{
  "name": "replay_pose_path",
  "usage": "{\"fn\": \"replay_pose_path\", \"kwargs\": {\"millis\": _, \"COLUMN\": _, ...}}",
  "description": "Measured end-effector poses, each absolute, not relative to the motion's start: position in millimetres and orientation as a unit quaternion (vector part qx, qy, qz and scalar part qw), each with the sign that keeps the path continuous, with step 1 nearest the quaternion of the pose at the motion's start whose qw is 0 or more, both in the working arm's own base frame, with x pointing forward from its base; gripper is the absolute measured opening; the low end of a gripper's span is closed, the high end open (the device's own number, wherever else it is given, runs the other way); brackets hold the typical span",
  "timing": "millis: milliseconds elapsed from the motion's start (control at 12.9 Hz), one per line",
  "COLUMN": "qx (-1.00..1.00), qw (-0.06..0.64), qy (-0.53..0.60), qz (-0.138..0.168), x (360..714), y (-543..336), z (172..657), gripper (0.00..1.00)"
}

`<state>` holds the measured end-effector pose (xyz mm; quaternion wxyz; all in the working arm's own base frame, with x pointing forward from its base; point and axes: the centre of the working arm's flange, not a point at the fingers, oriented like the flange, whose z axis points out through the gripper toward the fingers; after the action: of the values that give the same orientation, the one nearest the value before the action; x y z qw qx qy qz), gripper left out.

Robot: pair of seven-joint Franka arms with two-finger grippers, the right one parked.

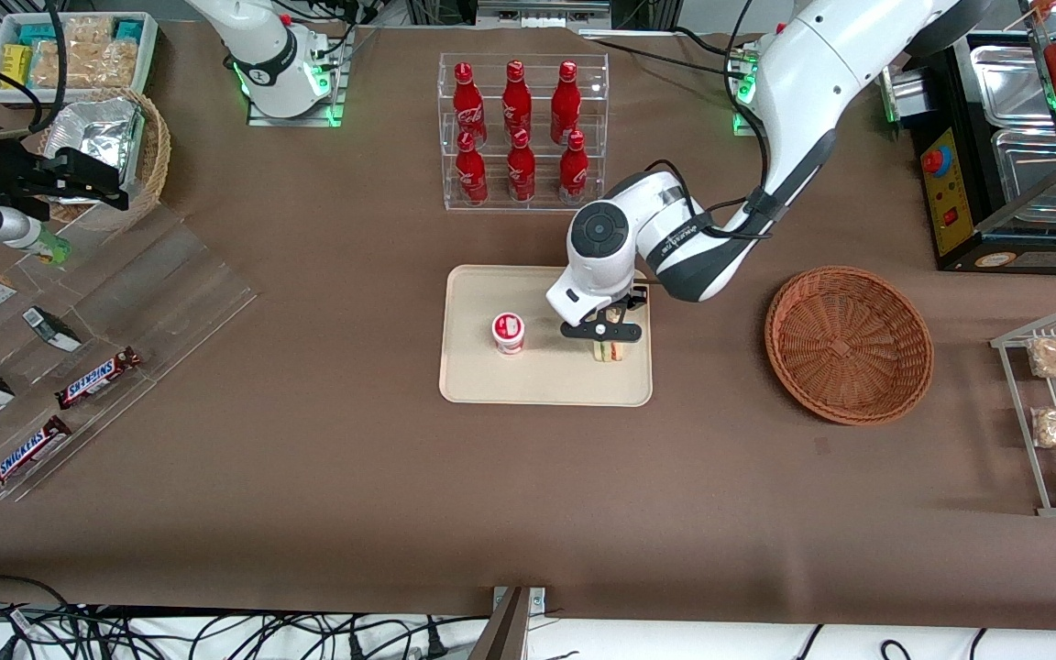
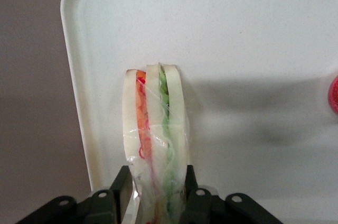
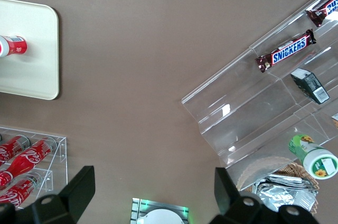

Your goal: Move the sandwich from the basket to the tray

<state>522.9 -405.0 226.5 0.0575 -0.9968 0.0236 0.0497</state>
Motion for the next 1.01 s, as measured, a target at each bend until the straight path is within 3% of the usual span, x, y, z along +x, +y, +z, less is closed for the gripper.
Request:
{"fn": "replay_pose_path", "kwargs": {"millis": 388, "qx": -0.999, "qw": 0.039, "qy": -0.022, "qz": 0.019, "x": 548.7, "y": -407.0, "z": 259.2, "gripper": 1.00}}
{"fn": "replay_pose_path", "kwargs": {"millis": 1008, "qx": -0.987, "qw": 0.044, "qy": -0.154, "qz": -0.034, "x": 632.0, "y": -300.4, "z": 417.1, "gripper": 1.00}}
